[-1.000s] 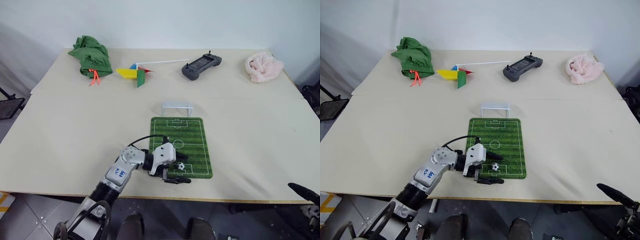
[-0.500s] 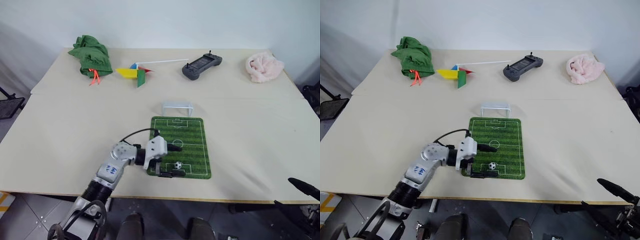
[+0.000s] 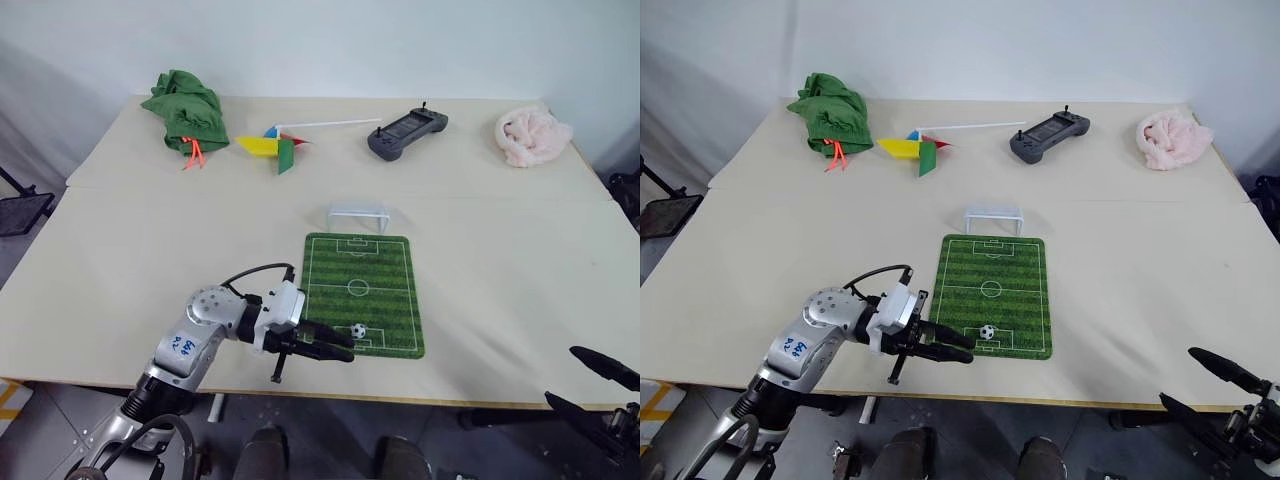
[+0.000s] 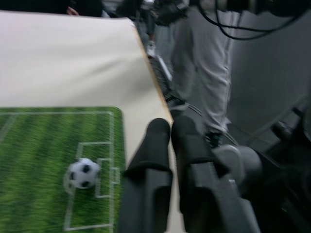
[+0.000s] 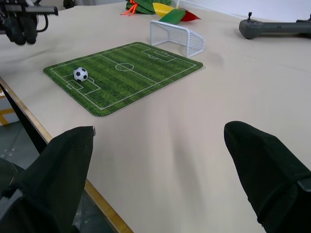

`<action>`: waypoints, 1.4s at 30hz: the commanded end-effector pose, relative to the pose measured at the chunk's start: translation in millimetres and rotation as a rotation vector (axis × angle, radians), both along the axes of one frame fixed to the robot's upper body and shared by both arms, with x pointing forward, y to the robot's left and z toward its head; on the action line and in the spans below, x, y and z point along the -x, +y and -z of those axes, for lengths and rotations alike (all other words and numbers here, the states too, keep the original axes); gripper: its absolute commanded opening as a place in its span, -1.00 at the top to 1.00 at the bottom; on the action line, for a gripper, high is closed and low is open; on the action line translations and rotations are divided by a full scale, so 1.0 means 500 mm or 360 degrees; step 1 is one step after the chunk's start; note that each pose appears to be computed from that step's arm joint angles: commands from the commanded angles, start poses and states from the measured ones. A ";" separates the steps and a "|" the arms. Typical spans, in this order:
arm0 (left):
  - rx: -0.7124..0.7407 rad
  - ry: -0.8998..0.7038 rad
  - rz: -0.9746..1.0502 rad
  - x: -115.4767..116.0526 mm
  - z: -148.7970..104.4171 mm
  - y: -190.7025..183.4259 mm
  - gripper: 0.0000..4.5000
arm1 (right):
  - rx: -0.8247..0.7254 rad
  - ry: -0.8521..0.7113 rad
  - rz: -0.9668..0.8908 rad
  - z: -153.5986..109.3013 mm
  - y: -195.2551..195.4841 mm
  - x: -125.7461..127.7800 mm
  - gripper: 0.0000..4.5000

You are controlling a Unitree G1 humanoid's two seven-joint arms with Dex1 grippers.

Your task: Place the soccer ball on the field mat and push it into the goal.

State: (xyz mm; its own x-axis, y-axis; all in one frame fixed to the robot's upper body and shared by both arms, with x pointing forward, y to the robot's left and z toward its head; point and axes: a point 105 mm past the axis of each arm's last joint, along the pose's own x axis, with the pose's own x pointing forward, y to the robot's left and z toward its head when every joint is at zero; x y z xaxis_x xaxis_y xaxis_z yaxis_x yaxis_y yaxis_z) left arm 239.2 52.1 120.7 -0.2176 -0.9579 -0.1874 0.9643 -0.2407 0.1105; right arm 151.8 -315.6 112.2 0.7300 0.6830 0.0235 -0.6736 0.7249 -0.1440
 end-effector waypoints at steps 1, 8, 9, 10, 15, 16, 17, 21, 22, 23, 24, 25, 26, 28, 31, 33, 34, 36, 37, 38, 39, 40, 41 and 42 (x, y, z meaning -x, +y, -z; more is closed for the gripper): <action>-0.0074 -0.0033 0.0003 -0.005 0.023 -0.005 0.99 | -0.0013 0.0010 -0.0079 -0.003 0.009 0.008 -1.00; -0.0132 -0.0058 -0.0051 -0.035 0.064 -0.029 0.99 | -0.0051 -0.0043 -0.0068 -0.004 0.020 0.000 -1.00; -0.0116 -0.0060 -0.0073 -0.044 0.063 -0.036 0.99 | -0.0054 -0.0045 -0.0062 -0.004 0.019 0.002 -1.00; -0.0101 -0.0068 -0.0102 -0.054 0.060 -0.043 0.99 | -0.0054 -0.0048 -0.0052 -0.005 0.017 0.005 -1.00; -0.0105 -0.0081 -0.0152 -0.082 0.066 -0.060 0.99 | -0.0028 -0.0042 -0.0008 -0.004 0.008 0.021 -1.00; -0.0122 -0.0079 -0.0176 -0.089 0.073 -0.062 0.99 | -0.0023 -0.0048 0.0012 -0.005 0.006 0.023 -1.00; -0.0135 -0.0082 -0.0198 -0.096 0.078 -0.063 0.99 | -0.0020 -0.0053 0.0028 -0.007 0.004 0.025 -1.00; -0.0133 -0.0079 -0.0481 -0.166 0.078 -0.062 0.99 | -0.0007 -0.0075 0.0082 -0.009 -0.001 0.030 -1.00; -0.0143 -0.0118 -0.0527 -0.182 0.077 -0.058 0.99 | -0.0008 -0.0080 0.0091 -0.009 0.000 0.031 -1.00; -0.0150 -0.0147 -0.0555 -0.193 0.075 -0.056 0.99 | -0.0008 -0.0082 0.0097 -0.009 0.000 0.031 -1.00; -0.0124 -0.0148 -0.0636 -0.212 0.066 -0.056 0.99 | -0.0011 -0.0084 0.0106 -0.009 0.000 0.031 -1.00; -0.0083 -0.0153 -0.0689 -0.225 0.054 -0.058 0.99 | -0.0012 -0.0085 0.0113 -0.008 0.000 0.030 -1.00; -0.0062 -0.0162 -0.0743 -0.237 0.046 -0.057 0.99 | -0.0008 -0.0089 0.0118 -0.007 -0.001 0.029 -1.00; -0.0018 -0.0202 -0.0813 -0.254 0.030 -0.050 0.99 | -0.0003 -0.0101 0.0130 -0.007 -0.002 0.027 -1.00; 0.0092 -0.0254 -0.0874 -0.268 -0.005 -0.041 0.99 | -0.0002 -0.0114 0.0149 -0.006 -0.005 0.022 -1.00; 0.0104 -0.0265 -0.0892 -0.273 -0.013 -0.038 0.99 | 0.0002 -0.0122 0.0158 -0.006 -0.009 0.018 -1.00; 0.0128 -0.0287 -0.0888 -0.274 -0.027 -0.036 0.99 | 0.0002 -0.0127 0.0166 -0.007 -0.011 0.015 -1.00; 0.0190 -0.0335 -0.0890 -0.280 -0.063 -0.026 0.99 | 0.0005 -0.0139 0.0174 -0.010 -0.018 0.008 -1.00; 0.0213 -0.0355 -0.0886 -0.281 -0.078 -0.020 0.99 | 0.0006 -0.0146 0.0176 -0.013 -0.020 0.006 -1.00; 0.0246 -0.0367 -0.0888 -0.283 -0.094 -0.012 0.99 | 0.0009 -0.0152 0.0175 -0.015 -0.024 0.003 -1.00; 0.0270 -0.0391 -0.0874 -0.281 -0.107 -0.003 0.99 | 0.0009 -0.0154 0.0173 -0.017 -0.028 0.001 -1.00; 0.0263 -0.0370 -0.0855 -0.279 -0.112 0.007 0.99 | 0.0011 -0.0154 0.0166 -0.018 -0.032 -0.003 -1.00; 0.0240 -0.0345 -0.0829 -0.276 -0.110 0.016 0.99 | 0.0013 -0.0153 0.0156 -0.019 -0.036 -0.008 -1.00; 0.0214 -0.0319 -0.0813 -0.271 -0.106 0.031 0.99 | 0.0019 -0.0157 0.0150 -0.020 -0.040 -0.014 -1.00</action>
State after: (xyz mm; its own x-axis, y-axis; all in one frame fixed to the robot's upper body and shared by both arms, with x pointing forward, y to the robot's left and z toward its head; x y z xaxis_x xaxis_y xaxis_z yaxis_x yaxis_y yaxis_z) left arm 380.0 60.5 164.6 0.3400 -0.9384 -0.0618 0.9026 0.3072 0.3017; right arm 159.1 -327.7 114.0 0.7833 0.6155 0.0871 -0.5957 0.7832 -0.1779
